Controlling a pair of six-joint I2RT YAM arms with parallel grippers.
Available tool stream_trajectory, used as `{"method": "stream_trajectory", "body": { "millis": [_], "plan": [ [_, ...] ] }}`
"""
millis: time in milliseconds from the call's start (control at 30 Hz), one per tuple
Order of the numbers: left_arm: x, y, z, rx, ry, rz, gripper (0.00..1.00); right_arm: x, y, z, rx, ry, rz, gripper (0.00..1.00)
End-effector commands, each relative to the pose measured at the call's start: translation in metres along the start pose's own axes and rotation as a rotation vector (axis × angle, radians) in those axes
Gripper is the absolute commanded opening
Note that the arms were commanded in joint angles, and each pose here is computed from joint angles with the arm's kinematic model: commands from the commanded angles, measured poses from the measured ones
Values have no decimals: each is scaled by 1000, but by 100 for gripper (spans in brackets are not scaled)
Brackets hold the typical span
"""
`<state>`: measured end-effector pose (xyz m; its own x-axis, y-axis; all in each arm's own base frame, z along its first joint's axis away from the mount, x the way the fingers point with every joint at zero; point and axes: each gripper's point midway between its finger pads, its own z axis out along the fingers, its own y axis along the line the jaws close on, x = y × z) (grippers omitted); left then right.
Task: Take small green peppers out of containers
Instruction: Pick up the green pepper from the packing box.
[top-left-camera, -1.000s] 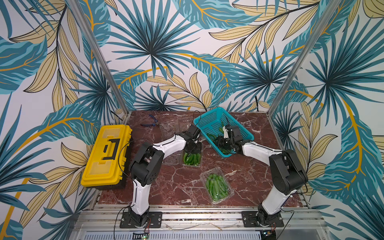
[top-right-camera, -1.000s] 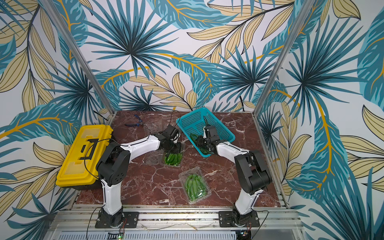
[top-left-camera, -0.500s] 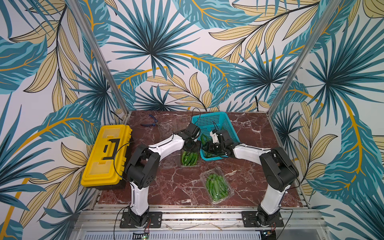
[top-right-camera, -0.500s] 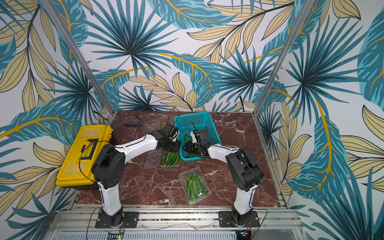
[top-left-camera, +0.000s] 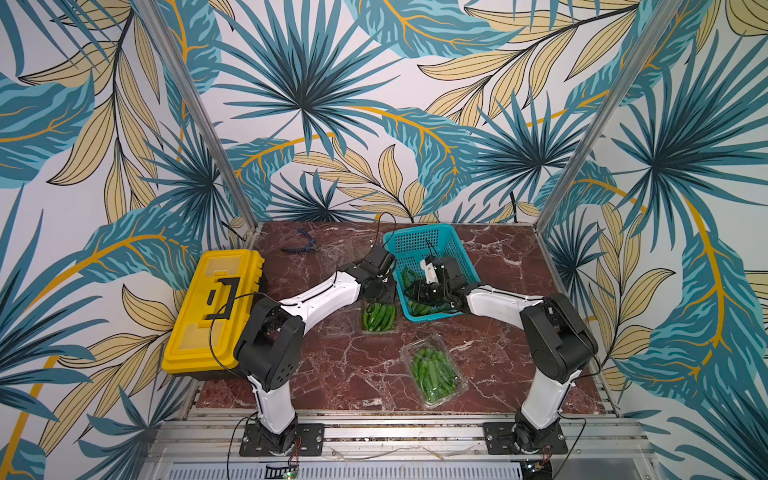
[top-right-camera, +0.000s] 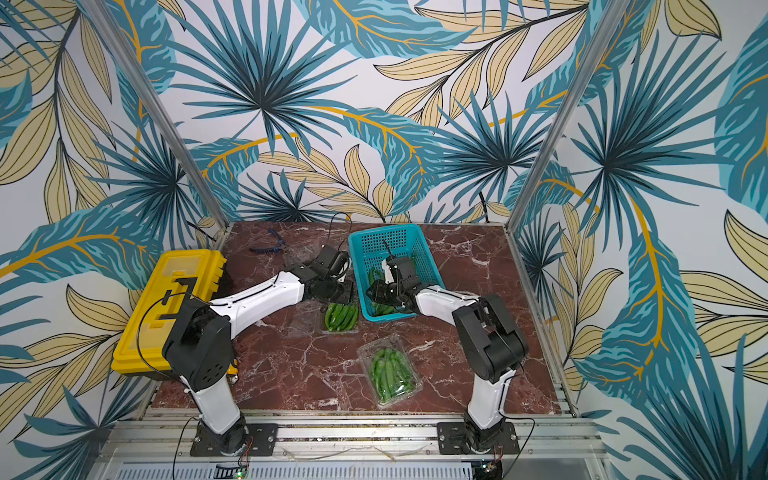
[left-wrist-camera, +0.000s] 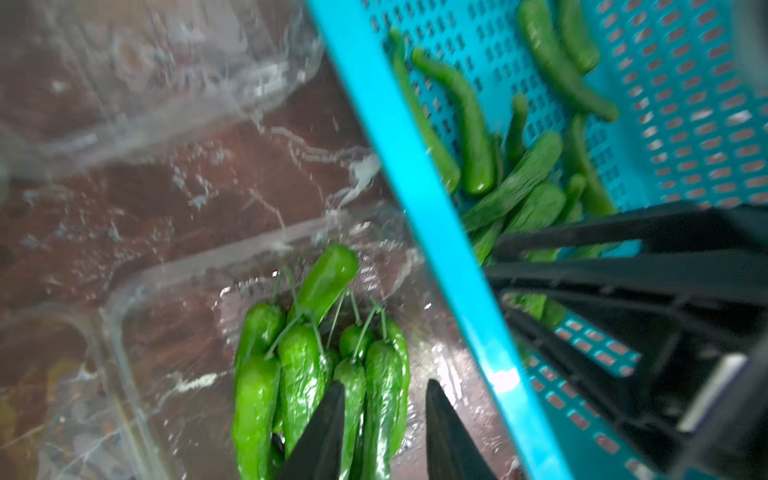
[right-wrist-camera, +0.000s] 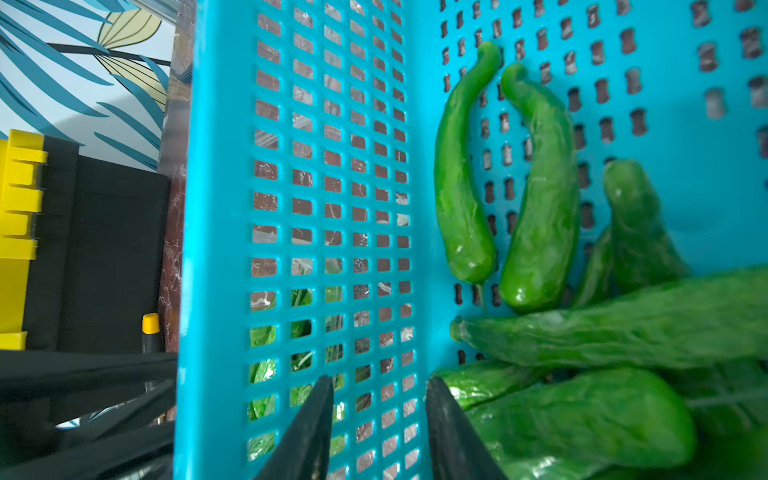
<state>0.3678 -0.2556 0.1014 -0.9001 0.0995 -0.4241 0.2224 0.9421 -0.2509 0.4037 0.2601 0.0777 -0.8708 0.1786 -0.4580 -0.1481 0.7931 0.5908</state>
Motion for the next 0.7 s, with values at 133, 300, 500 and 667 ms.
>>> {"method": "stream_trajectory", "body": {
  "millis": [133, 300, 500, 667],
  "plan": [
    [25, 13, 19, -22, 91, -13, 33, -5, 1, -7, 22, -12, -30, 39],
    [32, 14, 31, -22, 128, -6, 32, -5, 1, -8, 26, -14, -27, 39],
    [40, 20, 44, -45, 159, -18, 31, -5, 1, -9, 26, -16, -31, 39],
    [44, 22, 49, -48, 179, -21, 27, -6, 2, -9, 21, -19, -29, 39]
  ]
}}
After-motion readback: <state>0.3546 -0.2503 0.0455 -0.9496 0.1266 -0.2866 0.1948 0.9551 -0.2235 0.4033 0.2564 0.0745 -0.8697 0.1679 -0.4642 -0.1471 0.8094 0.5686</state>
